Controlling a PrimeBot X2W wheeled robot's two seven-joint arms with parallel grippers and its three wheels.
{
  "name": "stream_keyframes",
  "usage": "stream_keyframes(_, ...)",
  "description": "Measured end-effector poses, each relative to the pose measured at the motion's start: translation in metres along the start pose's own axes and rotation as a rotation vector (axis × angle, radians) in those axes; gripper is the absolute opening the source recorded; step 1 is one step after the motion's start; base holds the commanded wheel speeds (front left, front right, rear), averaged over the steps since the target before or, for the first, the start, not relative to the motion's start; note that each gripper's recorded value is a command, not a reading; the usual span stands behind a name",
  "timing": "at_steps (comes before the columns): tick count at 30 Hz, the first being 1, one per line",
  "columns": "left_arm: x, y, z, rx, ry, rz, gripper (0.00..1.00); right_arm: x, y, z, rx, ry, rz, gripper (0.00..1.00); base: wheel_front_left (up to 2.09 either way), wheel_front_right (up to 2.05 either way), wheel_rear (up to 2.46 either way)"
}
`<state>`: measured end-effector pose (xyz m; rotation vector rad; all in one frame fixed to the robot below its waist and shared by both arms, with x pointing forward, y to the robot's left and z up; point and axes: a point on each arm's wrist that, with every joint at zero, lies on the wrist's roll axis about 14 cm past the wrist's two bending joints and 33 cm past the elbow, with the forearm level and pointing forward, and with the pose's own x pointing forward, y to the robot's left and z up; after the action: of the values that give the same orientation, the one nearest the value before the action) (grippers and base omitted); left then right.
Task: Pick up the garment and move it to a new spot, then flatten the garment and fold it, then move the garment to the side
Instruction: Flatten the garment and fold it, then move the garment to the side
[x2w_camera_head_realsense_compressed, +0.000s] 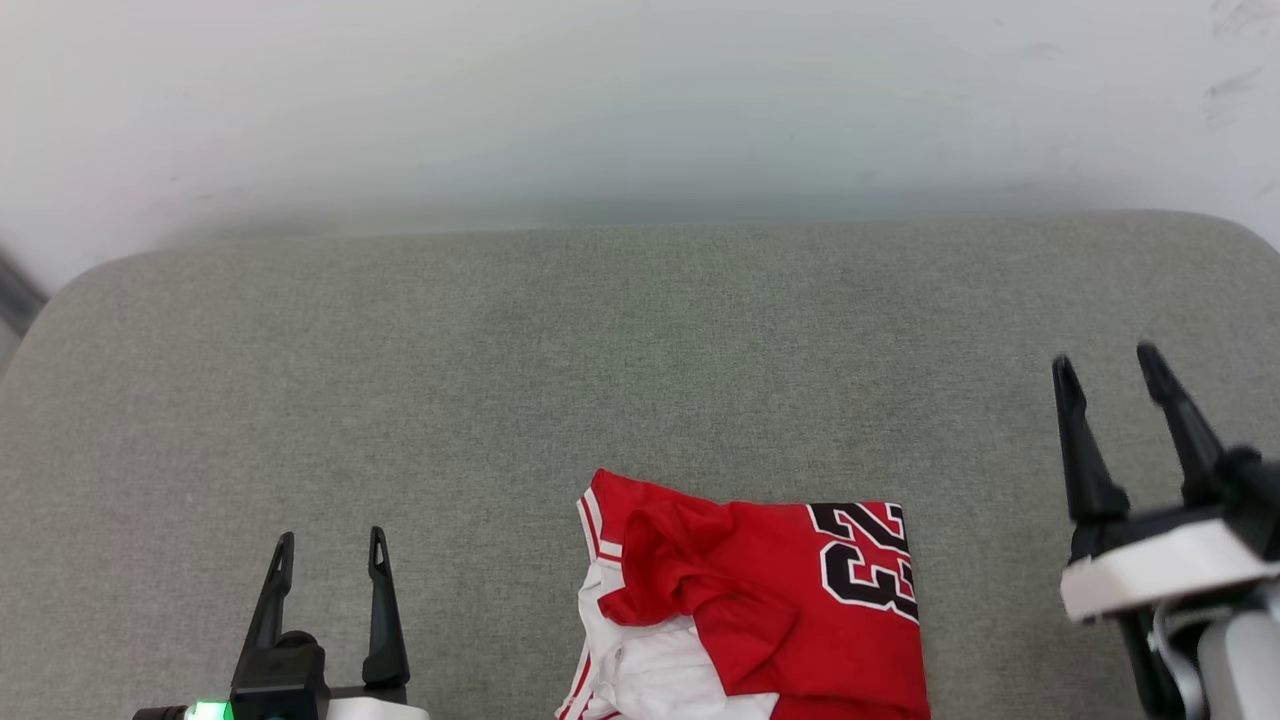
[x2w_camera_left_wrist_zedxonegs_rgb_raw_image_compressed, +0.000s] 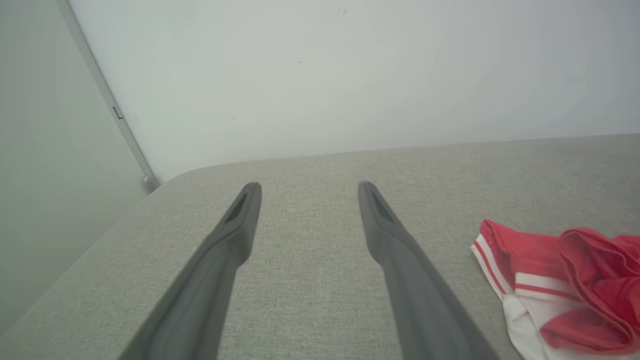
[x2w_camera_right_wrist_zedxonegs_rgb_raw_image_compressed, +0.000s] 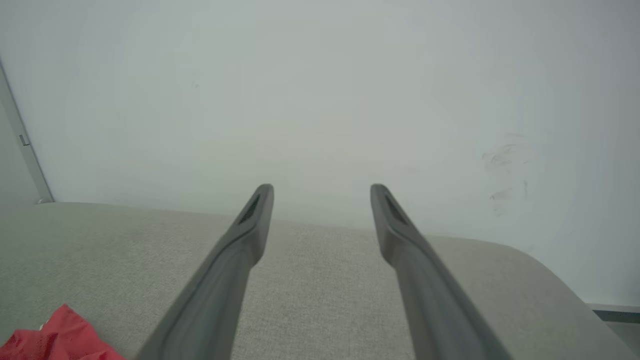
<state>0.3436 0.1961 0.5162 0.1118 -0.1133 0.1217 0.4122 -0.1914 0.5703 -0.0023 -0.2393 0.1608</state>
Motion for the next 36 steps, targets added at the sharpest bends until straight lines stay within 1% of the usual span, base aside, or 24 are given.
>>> stream_keyframes(6, -0.003, 0.001, 0.004, -0.010, -0.011, -0.001, 1.00, -0.034, 0.006, -0.018, 0.039, 0.047, -0.053, 1.00, 0.00, 0.00, 0.00)
stream_keyframes(13, -0.009, 0.003, 0.006, -0.023, -0.013, 0.000, 1.00, -0.060, 0.019, -0.028, 0.082, 0.082, -0.076, 1.00, 0.00, 0.00, 0.00)
stream_keyframes(16, -0.011, 0.002, 0.006, -0.027, -0.013, -0.002, 1.00, -0.066, 0.022, -0.029, 0.083, 0.086, -0.075, 1.00, 0.00, 0.00, 0.00)
stream_keyframes(31, -0.013, 0.002, 0.002, -0.035, 0.000, -0.008, 1.00, -0.068, 0.028, -0.030, 0.090, 0.092, -0.070, 1.00, 0.00, 0.00, 0.00)
stream_keyframes(34, -0.013, 0.003, 0.001, -0.036, 0.002, -0.010, 1.00, -0.062, 0.025, -0.022, 0.075, 0.066, -0.067, 1.00, 0.00, 0.00, 0.00)
stream_keyframes(36, -0.013, 0.003, 0.000, -0.035, 0.006, -0.010, 1.00, -0.052, 0.017, -0.009, 0.049, 0.020, -0.068, 1.00, 0.00, 0.00, 0.00)
